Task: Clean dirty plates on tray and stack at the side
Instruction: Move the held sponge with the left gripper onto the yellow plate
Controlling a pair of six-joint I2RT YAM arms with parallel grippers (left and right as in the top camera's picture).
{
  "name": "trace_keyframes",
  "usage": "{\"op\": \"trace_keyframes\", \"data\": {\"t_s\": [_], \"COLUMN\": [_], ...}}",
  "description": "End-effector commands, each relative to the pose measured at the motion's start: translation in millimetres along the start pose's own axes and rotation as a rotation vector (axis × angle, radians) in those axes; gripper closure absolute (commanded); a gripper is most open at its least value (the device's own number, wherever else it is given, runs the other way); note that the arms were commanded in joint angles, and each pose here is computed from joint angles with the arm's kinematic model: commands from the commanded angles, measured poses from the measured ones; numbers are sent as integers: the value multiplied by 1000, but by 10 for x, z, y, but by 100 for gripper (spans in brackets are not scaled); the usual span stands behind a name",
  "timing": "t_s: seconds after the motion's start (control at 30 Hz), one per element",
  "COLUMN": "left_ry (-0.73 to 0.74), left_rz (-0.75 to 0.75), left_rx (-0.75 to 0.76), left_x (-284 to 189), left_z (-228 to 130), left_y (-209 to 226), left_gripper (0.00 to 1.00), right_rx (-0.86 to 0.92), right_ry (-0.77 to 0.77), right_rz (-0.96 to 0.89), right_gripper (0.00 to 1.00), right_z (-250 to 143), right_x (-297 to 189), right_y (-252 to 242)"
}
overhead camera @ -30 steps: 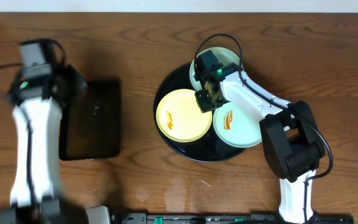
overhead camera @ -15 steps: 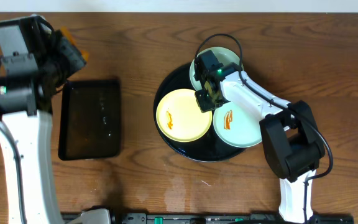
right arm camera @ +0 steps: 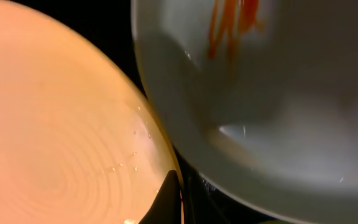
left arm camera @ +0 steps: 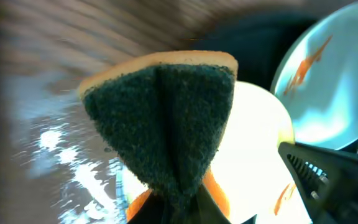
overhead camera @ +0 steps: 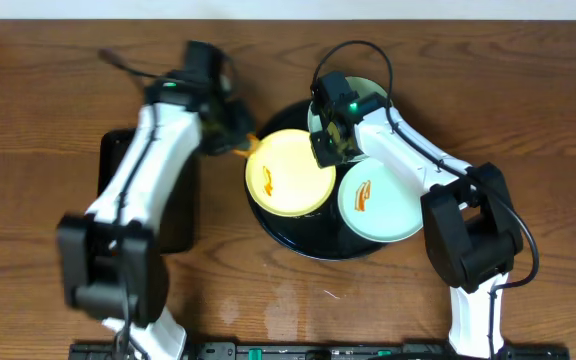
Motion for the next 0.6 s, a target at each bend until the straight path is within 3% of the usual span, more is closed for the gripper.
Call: {"op": "trace_keyframes", "data": {"t_s": [0.0,0.2,0.57], "left_ry": [83,139,135], "left_rz": [-61,-90,-81], "left_rx": [19,52,131], "left_x": [228,582,616], "left_z": [-88,-144,-155], "left_y": [-156,-259,-256], "left_gripper": [93,93,93], "right_rx": [77,88,98], "right_ry": [-17,-3,145], "right_rz": [29,30,90], "right_gripper": [99,99,99], "right_z": [69,47,-242], "right_x": [-14,-14,54], "right_y": [13,17,120]}}
Point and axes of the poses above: each gripper's point midway between its finger pads, its own x axis out along the fingers, its own y axis along the line the jaws close on, z = x × y, the point moved 8 cm from there along -x, back along the fingers, and after that the axes turned 10 degrees about -x, right-handed, at the moved point
